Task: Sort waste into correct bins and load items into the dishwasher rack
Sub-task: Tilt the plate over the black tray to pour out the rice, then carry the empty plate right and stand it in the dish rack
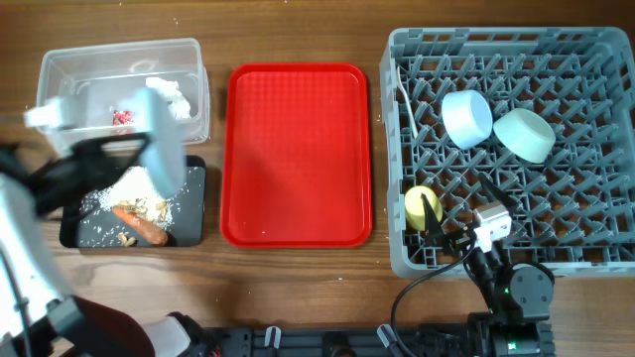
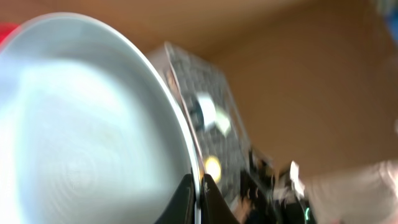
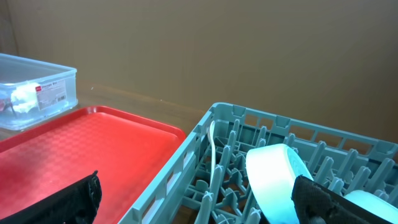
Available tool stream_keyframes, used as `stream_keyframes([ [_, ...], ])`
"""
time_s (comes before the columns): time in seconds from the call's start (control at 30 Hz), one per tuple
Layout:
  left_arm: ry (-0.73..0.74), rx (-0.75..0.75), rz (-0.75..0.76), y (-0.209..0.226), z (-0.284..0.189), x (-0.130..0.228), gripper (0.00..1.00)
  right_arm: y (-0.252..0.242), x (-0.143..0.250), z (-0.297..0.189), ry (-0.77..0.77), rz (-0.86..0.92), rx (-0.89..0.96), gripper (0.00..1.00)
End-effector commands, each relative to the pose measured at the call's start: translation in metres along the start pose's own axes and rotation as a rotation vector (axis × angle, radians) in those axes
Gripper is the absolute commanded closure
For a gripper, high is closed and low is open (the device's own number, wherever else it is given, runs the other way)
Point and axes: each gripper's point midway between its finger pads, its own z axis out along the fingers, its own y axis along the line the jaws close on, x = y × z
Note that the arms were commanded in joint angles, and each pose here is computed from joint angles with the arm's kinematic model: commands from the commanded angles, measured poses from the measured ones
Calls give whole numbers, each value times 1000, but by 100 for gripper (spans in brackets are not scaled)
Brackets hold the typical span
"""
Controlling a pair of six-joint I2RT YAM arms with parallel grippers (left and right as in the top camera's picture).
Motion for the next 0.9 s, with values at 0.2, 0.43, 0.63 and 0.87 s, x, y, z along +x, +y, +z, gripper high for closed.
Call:
stream_keyframes([
  [0.2,288,214,264,-90,171,18,96,2,-2,0,-12,-9,-14,0],
  [0.43,134,327,86,-171,300,20,96,2,-2,0,-12,-8,-14,0],
  [0.63,117,235,-388,-146,370,50,96,2,-2,0,-12,-9,-14,0],
  [0.87,95,135,-509,-114,382,55,89,2,-2,0,-12,-9,-14,0],
])
